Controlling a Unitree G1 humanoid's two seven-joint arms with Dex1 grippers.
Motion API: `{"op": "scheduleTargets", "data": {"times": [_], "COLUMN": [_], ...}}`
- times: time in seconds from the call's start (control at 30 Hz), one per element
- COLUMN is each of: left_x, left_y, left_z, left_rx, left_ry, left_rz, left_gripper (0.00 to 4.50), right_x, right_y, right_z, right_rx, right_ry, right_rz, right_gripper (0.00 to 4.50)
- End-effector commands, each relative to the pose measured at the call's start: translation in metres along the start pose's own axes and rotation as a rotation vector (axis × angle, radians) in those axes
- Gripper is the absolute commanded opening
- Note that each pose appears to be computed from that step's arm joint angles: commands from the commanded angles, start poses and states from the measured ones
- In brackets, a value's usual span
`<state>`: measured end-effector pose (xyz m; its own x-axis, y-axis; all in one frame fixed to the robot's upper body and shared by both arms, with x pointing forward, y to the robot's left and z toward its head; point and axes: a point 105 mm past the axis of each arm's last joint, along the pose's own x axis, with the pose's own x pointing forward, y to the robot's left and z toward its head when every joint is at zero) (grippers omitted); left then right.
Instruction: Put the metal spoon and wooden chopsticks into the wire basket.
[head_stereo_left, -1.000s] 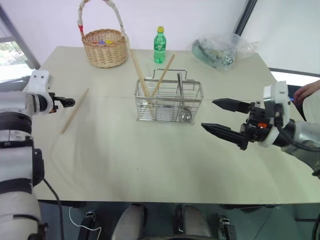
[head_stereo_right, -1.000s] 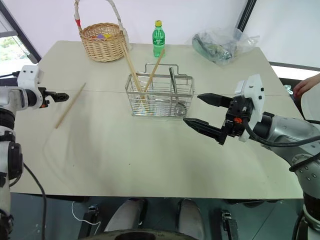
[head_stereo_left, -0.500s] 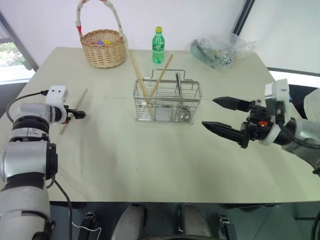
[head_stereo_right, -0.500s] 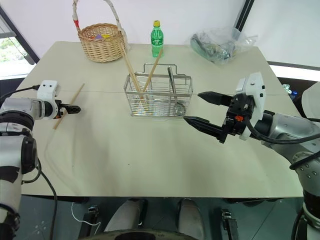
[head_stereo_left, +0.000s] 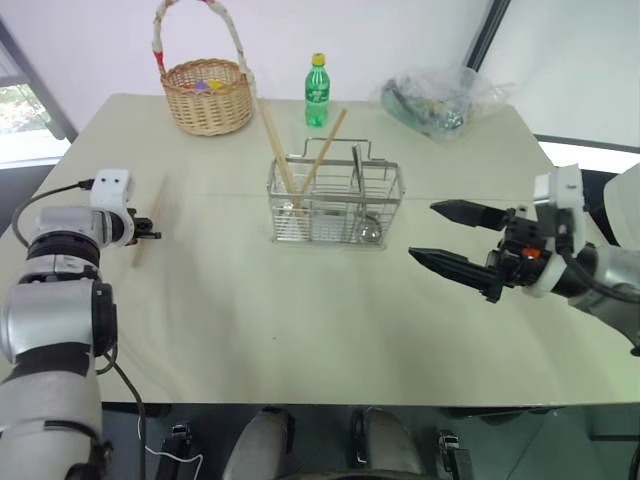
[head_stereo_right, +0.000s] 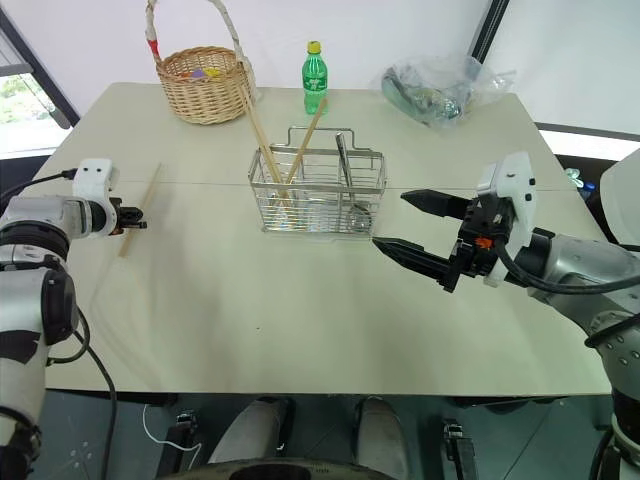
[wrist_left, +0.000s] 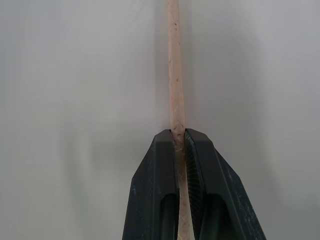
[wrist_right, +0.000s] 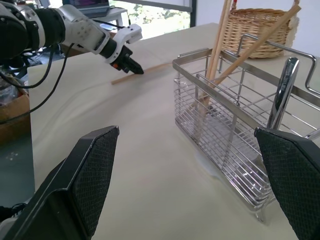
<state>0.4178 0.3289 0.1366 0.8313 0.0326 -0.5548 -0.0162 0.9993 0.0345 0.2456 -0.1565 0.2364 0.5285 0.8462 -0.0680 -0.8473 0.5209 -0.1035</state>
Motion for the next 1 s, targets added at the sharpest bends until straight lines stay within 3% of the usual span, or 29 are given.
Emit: {"op": "scheduleTargets", "data": {"times": [0.03,0.23,0.37,0.5,0.67,1.0], "left_x": [-0.022,-0.089,-0.122,-0.135,-0.128,-0.106], "left_y": [-0.023,-0.079,-0.131,-0.179,-0.219,-0.239], "left_z": [0.089,0.194,0.215,0.213,0.186,0.133], "left_rx": [-0.064,-0.339,-0.395,-0.366,-0.219,-0.145], "left_ry": [-0.380,-0.918,-1.030,-1.035,-0.968,-0.887], "left_rz": [-0.089,-0.392,-0.619,-0.774,-0.842,-0.819], "left_gripper": [0.03,0.03,0.03,0.03,0.03,0.03], "right_x": [-0.005,-0.009,-0.008,-0.008,-0.013,-0.021], "right_y": [0.001,0.000,0.002,0.004,0.002,0.005], "right_z": [0.010,0.011,0.009,0.009,0.010,0.008], "right_rx": [-0.053,-0.047,-0.041,-0.039,-0.045,-0.039], "right_ry": [-0.009,-0.008,-0.007,-0.008,-0.011,-0.010], "right_rz": [-0.005,-0.020,-0.020,-0.027,-0.052,-0.093], "right_gripper": [4.49,4.49,4.49,4.49,4.49,4.49]}}
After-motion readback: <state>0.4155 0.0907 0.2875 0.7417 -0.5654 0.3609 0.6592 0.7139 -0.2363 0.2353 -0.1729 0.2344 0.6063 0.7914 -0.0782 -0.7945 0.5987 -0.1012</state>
